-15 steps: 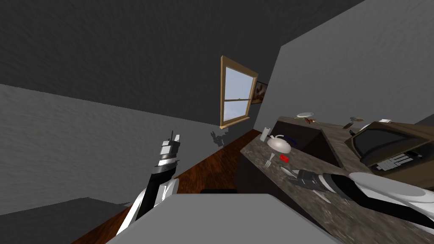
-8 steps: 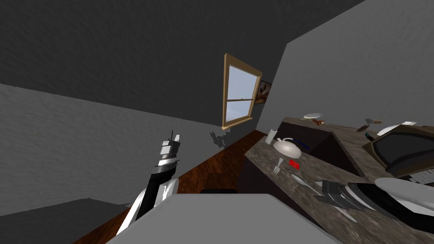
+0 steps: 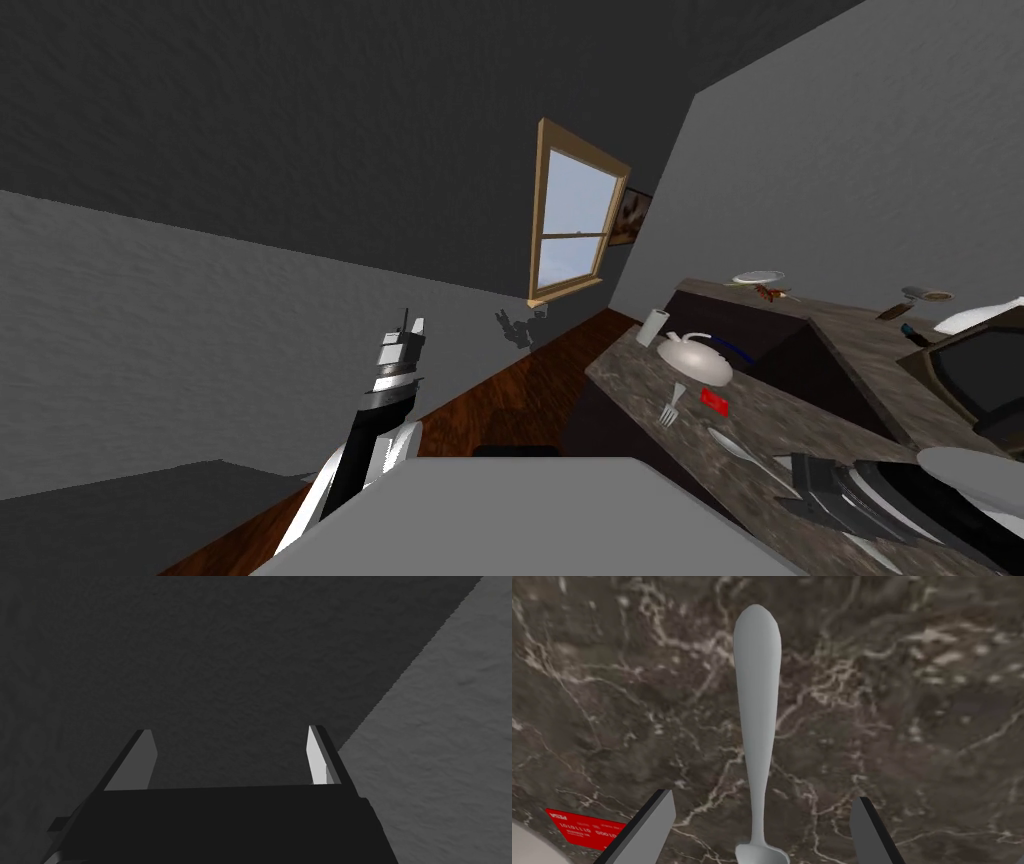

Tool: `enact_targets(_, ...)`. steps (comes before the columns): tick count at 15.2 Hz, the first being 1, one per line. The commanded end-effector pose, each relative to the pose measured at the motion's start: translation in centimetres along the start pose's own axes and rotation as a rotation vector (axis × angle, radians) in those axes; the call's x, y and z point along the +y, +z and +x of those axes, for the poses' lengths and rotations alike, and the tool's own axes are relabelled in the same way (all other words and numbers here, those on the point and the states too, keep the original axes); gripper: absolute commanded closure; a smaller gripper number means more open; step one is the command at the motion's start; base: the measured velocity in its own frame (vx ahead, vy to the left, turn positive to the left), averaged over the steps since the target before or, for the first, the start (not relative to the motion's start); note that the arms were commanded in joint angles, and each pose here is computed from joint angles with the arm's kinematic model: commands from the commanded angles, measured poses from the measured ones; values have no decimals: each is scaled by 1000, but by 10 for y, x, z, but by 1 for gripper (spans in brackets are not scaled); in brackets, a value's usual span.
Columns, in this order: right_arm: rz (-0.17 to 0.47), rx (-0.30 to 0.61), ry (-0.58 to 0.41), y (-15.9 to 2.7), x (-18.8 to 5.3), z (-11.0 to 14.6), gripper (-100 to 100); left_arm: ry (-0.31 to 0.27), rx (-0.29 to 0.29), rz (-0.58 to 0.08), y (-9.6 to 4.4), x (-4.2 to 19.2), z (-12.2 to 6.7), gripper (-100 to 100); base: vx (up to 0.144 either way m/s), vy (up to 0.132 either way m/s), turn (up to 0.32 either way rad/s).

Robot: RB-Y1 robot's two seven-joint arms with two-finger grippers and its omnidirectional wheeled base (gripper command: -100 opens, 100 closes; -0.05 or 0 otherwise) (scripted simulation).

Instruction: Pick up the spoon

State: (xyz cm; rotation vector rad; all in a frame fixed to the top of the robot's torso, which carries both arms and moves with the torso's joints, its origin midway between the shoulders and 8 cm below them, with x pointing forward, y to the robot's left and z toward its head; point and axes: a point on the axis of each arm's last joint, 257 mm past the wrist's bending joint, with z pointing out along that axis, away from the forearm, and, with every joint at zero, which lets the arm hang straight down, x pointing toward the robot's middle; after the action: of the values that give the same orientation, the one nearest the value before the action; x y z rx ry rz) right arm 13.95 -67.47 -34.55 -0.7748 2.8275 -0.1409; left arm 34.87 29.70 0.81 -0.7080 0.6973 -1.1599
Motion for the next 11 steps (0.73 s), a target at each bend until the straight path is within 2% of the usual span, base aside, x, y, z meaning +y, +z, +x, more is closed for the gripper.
enact_targets(1, 4, 0, 9, 8, 7, 10, -100, 0, 0, 0, 0, 0, 0, 0, 18, -36, 85)
enact_targets(2, 1, 0, 5, 4, 4, 5, -100, 0, 0, 0, 0, 0, 0, 0, 10, -23, 21)
enact_targets(3, 1, 0, 5, 5, 5, 6, 100, 0, 0, 0, 0, 0, 0, 0, 3, -6, -1)
enact_targets(7, 1, 0, 5, 4, 4, 6, 100, 0, 0, 0, 0, 0, 0, 0, 0, 0, 0)
enact_targets(10, 1, 1, -17, -13, -9, -10, 100, 0, 0, 0, 0, 0, 0, 0, -16, 23, -113)
enact_targets(11, 4, 0, -11, -8, -6, -5, 100, 0, 0, 0, 0, 0, 0, 0, -15, 21, -42)
